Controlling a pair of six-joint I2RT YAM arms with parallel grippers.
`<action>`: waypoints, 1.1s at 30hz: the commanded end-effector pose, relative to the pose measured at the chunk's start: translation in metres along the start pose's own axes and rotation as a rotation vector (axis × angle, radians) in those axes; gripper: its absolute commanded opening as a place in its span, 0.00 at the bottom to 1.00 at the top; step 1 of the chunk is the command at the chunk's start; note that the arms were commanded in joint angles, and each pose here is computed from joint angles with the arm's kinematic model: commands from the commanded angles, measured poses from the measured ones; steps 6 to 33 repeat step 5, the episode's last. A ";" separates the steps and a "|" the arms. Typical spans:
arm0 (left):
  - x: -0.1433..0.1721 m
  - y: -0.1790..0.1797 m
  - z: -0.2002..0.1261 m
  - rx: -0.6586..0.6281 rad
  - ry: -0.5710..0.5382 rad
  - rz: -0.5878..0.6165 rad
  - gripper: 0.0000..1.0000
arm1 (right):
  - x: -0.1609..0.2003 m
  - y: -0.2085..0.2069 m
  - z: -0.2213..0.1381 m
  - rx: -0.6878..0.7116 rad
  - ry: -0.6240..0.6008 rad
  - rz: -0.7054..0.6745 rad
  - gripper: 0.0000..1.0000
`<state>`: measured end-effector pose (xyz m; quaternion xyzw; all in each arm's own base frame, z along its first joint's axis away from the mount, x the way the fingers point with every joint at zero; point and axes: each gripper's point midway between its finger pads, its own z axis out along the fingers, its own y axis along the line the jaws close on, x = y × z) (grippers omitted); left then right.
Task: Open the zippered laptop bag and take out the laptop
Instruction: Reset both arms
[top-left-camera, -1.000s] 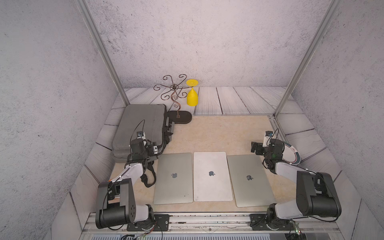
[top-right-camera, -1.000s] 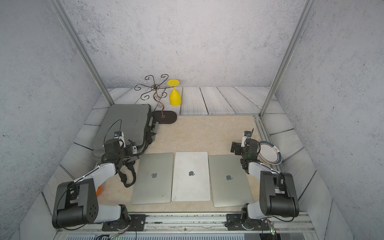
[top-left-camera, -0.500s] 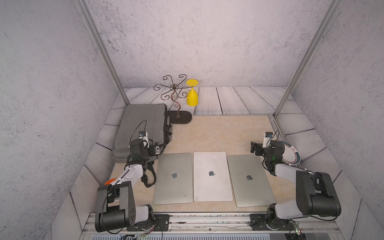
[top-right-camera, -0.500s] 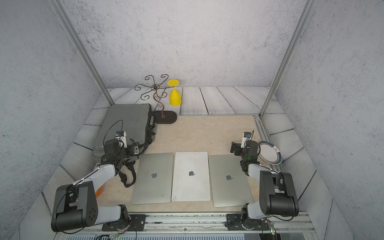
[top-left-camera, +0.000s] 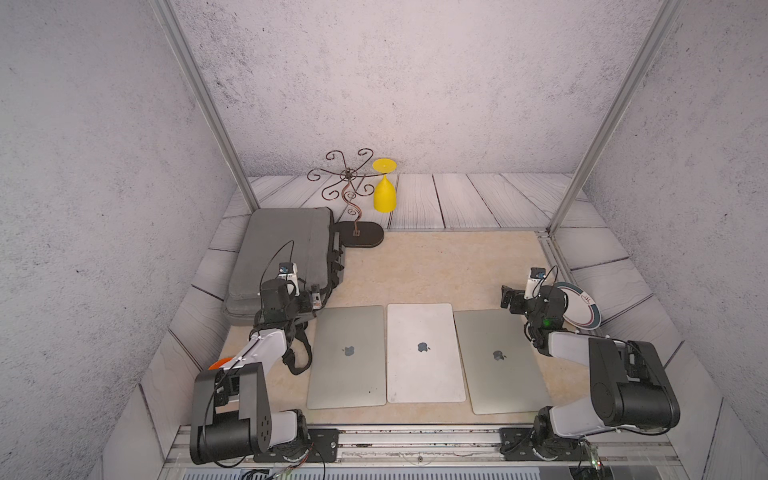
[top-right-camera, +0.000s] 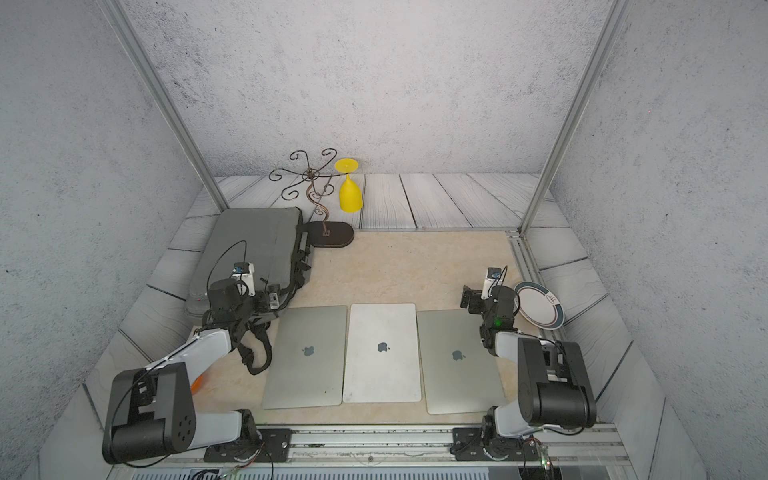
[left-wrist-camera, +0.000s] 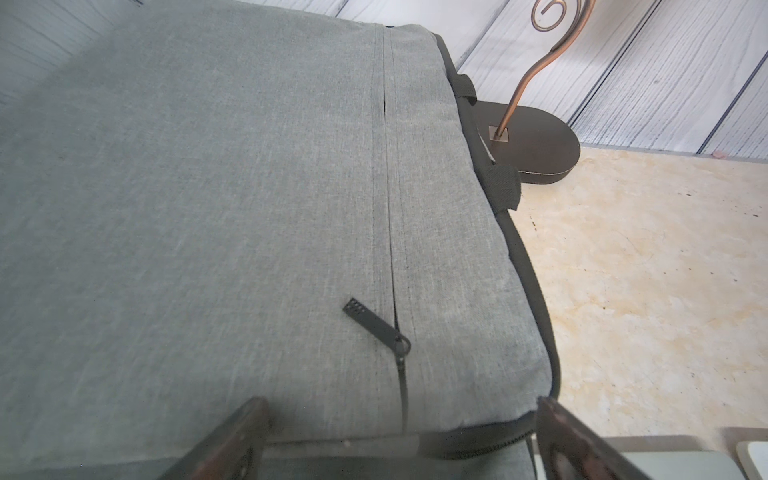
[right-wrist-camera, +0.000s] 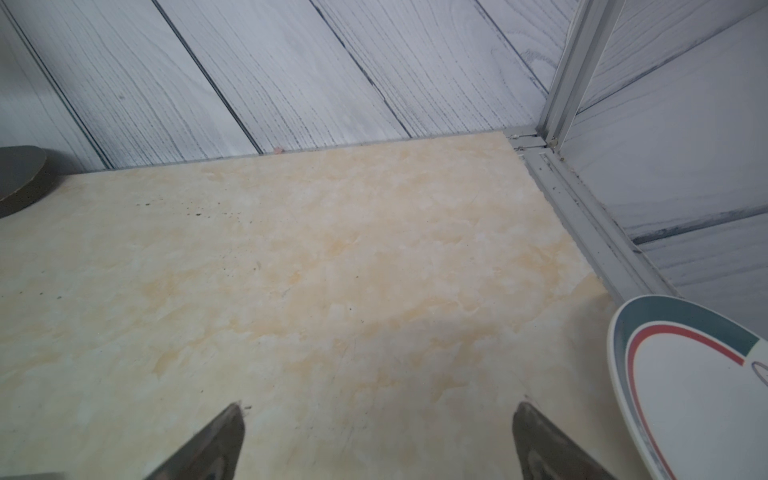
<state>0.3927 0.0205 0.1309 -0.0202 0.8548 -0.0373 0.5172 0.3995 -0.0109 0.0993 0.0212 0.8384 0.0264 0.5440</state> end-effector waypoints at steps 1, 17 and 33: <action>0.001 -0.006 -0.002 0.028 -0.008 -0.001 0.99 | -0.001 0.002 0.004 -0.014 -0.019 -0.016 0.99; 0.000 -0.007 -0.003 0.034 -0.012 0.000 0.99 | -0.001 0.003 0.003 -0.016 -0.024 -0.017 0.99; 0.000 -0.007 -0.003 0.034 -0.012 0.000 0.99 | -0.001 0.003 0.003 -0.016 -0.024 -0.017 0.99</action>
